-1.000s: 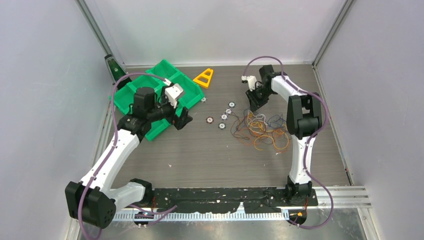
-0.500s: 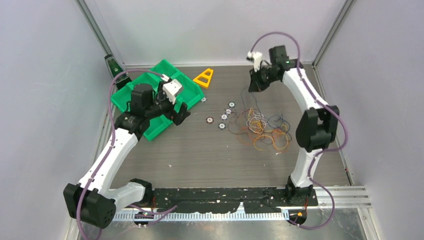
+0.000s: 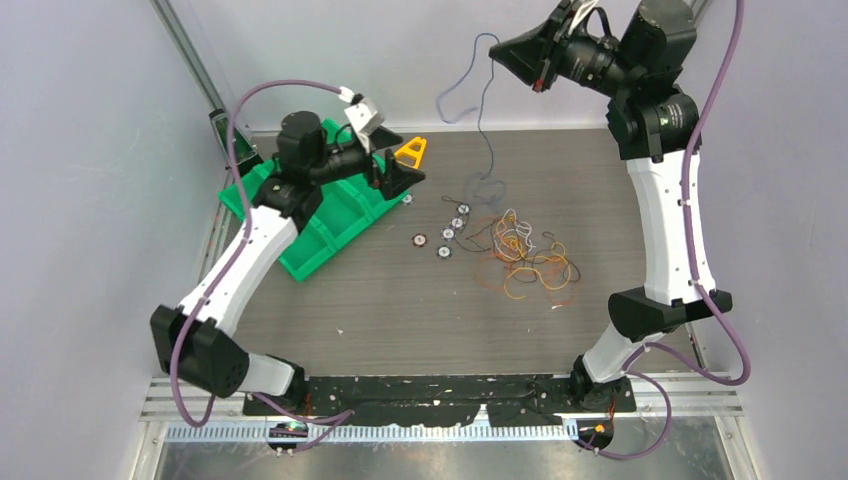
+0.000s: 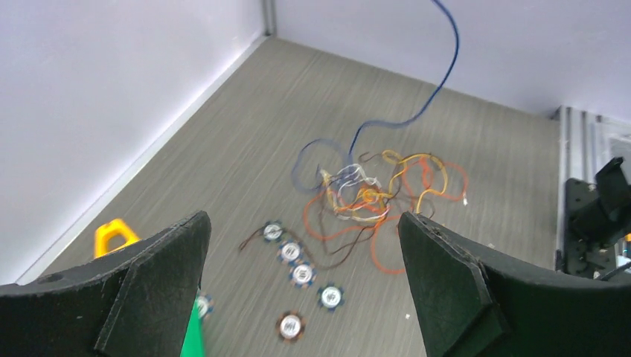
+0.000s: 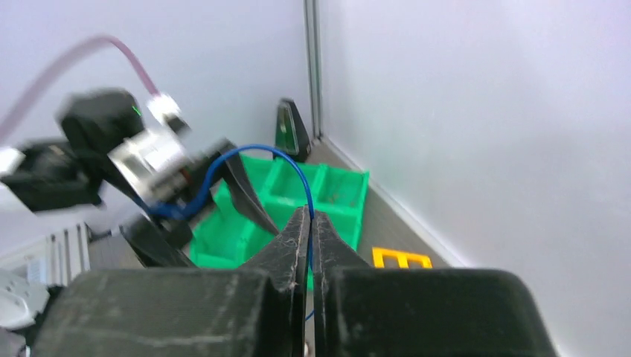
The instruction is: Untangle the cables
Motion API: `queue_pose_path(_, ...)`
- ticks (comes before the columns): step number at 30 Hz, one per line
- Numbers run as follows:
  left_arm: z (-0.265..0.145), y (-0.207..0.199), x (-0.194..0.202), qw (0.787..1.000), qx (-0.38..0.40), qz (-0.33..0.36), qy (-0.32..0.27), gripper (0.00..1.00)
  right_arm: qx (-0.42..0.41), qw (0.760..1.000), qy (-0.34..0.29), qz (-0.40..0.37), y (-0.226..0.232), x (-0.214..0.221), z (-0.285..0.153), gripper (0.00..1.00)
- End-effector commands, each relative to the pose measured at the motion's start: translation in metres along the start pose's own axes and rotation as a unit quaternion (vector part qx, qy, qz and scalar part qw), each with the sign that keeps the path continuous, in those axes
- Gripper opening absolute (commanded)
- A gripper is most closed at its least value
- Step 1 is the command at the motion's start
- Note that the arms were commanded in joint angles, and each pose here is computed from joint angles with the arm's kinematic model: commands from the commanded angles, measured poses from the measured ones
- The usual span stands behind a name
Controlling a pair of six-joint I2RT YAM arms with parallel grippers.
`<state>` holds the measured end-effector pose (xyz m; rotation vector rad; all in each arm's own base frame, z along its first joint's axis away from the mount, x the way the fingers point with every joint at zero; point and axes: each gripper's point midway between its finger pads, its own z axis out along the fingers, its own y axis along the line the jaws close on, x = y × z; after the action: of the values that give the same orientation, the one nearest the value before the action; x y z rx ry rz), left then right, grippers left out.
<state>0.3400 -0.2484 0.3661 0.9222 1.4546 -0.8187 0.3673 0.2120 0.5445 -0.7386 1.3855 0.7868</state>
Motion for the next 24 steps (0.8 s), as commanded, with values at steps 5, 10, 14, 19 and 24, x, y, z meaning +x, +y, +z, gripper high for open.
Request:
queue_pose_path(5, 0.074, -0.027, -0.008, 0.994, 0.073, 0.000, -0.076, 1.00, -0.039, 0.990, -0.132, 0.039, 0.039, -0.090, -0.001, 0.05)
queue_pose_path(10, 0.096, -0.034, 0.042, 0.995, 0.090, -0.009, -0.029, 0.76, -0.050, 0.985, -0.152, 0.058, 0.049, -0.100, 0.001, 0.05)
queue_pose_path(14, 0.065, -0.028, 0.059, 0.997, 0.071, -0.038, -0.001, 0.19, -0.013, 0.990, -0.125, 0.058, 0.035, -0.080, 0.002, 0.05)
queue_pose_path(19, 0.012, -0.052, 0.052, 0.997, 0.078, 0.012, -0.008, 0.01, 0.047, 0.995, -0.058, 0.070, 0.003, -0.020, -0.002, 0.05)
queue_pose_path(24, -0.006, -0.066, 0.016, 0.996, 0.080, 0.020, -0.038, 0.00, 0.072, 0.990, 0.090, 0.077, -0.022, 0.113, 0.001, 0.05)
